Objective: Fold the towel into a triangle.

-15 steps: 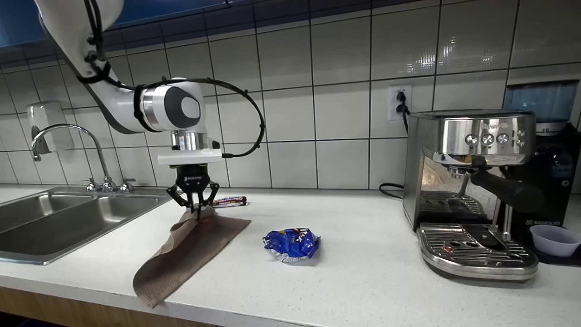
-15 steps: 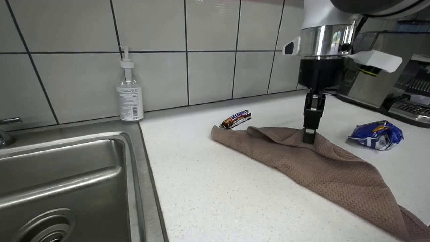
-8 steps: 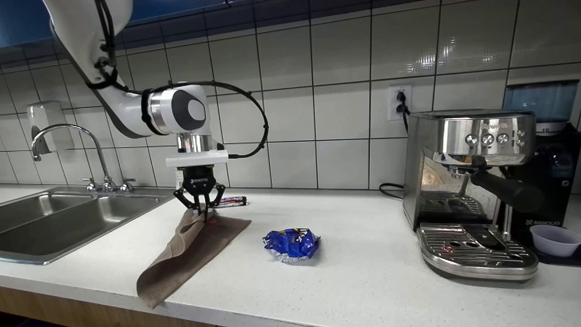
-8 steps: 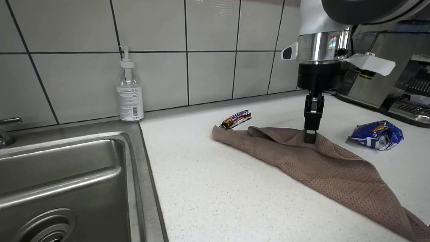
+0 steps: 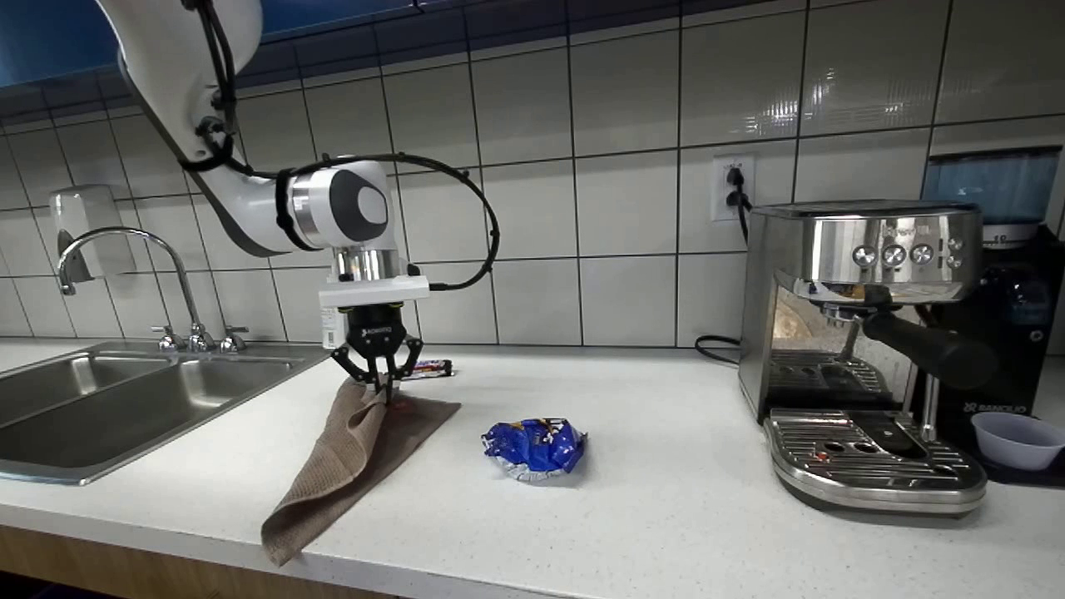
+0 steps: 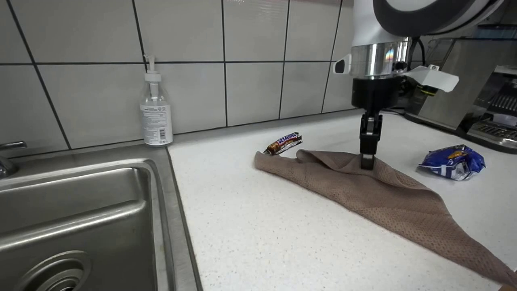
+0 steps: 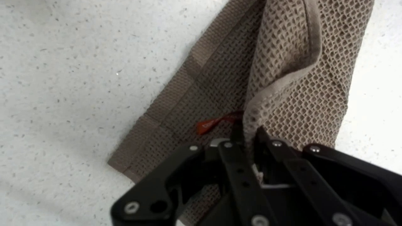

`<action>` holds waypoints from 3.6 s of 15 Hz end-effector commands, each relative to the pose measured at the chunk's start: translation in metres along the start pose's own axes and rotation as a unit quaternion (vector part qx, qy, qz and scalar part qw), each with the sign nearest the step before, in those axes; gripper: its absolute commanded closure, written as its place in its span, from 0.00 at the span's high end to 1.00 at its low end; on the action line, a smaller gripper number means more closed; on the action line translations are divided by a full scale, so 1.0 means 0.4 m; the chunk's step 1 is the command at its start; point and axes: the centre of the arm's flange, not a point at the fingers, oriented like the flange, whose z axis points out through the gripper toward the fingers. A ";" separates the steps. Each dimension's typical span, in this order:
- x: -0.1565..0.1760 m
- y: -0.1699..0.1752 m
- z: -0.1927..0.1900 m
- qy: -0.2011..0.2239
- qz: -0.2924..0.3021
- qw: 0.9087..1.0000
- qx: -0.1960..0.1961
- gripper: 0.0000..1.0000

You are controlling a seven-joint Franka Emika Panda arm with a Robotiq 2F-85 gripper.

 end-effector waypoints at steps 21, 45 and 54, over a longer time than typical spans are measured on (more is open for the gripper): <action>0.072 0.045 -0.017 -0.025 0.042 0.999 -0.015 1.00; -0.066 -0.069 -0.085 -0.016 0.111 0.994 -0.006 1.00; -0.162 -0.131 -0.080 -0.030 0.151 0.988 0.001 1.00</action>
